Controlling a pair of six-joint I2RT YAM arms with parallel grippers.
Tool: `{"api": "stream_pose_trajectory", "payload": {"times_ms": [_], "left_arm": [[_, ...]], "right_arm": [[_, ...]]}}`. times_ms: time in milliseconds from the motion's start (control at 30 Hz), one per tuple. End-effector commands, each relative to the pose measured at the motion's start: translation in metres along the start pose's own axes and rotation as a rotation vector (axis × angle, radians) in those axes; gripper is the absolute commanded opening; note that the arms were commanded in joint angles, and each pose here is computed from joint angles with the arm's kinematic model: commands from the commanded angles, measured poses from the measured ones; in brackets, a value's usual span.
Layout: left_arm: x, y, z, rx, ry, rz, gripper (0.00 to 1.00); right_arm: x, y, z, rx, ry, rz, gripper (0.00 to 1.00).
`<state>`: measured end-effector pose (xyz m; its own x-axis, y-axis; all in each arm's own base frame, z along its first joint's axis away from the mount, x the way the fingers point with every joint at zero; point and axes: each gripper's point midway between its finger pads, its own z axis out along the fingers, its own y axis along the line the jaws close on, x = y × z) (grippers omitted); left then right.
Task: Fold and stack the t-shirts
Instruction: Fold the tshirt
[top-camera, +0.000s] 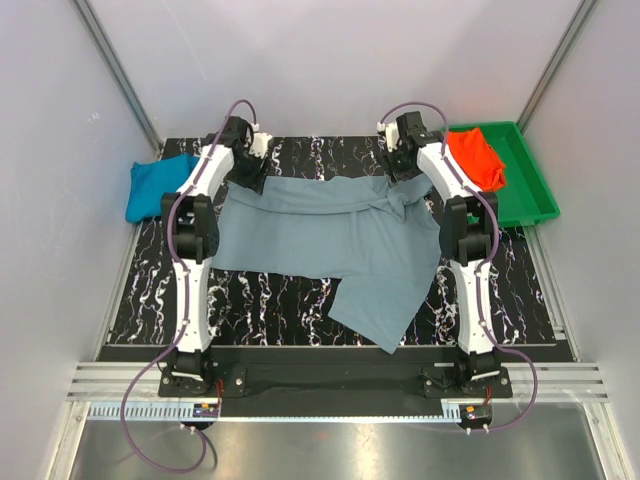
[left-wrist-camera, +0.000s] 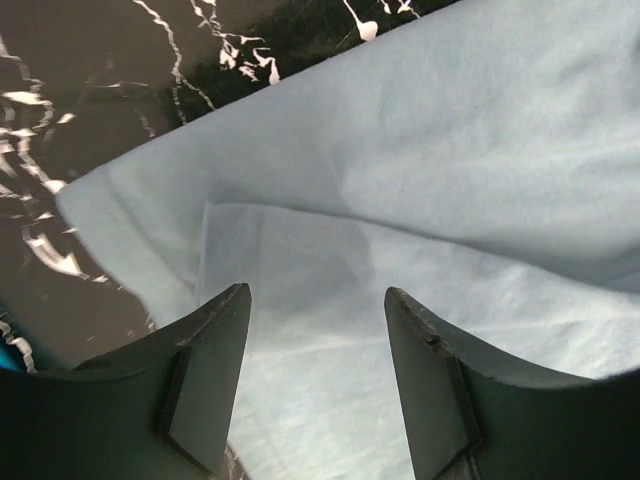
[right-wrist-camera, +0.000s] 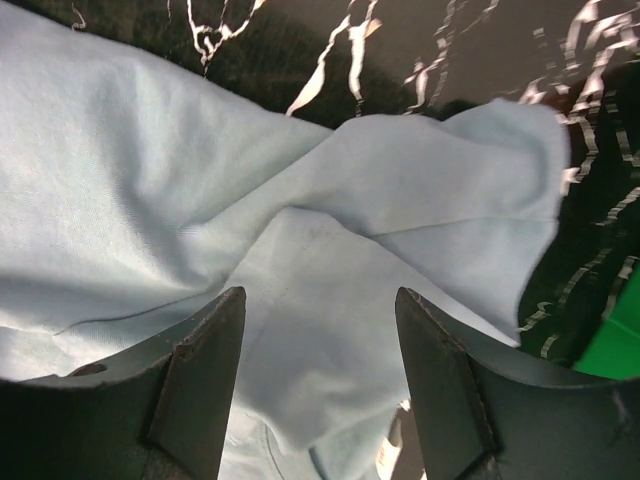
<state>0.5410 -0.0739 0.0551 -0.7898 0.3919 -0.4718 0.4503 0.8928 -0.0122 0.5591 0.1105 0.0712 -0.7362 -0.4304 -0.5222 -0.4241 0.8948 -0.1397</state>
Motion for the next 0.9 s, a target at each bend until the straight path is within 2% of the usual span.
{"api": "stream_pose_trajectory", "payload": {"times_ms": [0, 267, 700, 833, 867], "left_arm": [[-0.018, 0.000, -0.004, 0.028, -0.057, -0.037, 0.62], [-0.035, 0.026, -0.005, -0.089, -0.121, -0.039, 0.62], [-0.020, 0.041, 0.011, -0.129, -0.079, -0.065, 0.62], [-0.016, 0.044, 0.015, -0.118, -0.075, -0.078, 0.58], [-0.014, 0.043, 0.017, -0.112, -0.070, -0.083, 0.52]], "right_arm": [[-0.014, 0.001, -0.009, -0.021, -0.040, 0.017, 0.69], [-0.009, 0.004, -0.003, -0.035, -0.025, 0.016, 0.69], [-0.006, 0.007, 0.008, -0.047, -0.012, 0.023, 0.69], [-0.004, 0.008, 0.008, -0.047, -0.007, 0.023, 0.69], [-0.004, 0.008, 0.008, -0.046, -0.007, 0.020, 0.69]]}}
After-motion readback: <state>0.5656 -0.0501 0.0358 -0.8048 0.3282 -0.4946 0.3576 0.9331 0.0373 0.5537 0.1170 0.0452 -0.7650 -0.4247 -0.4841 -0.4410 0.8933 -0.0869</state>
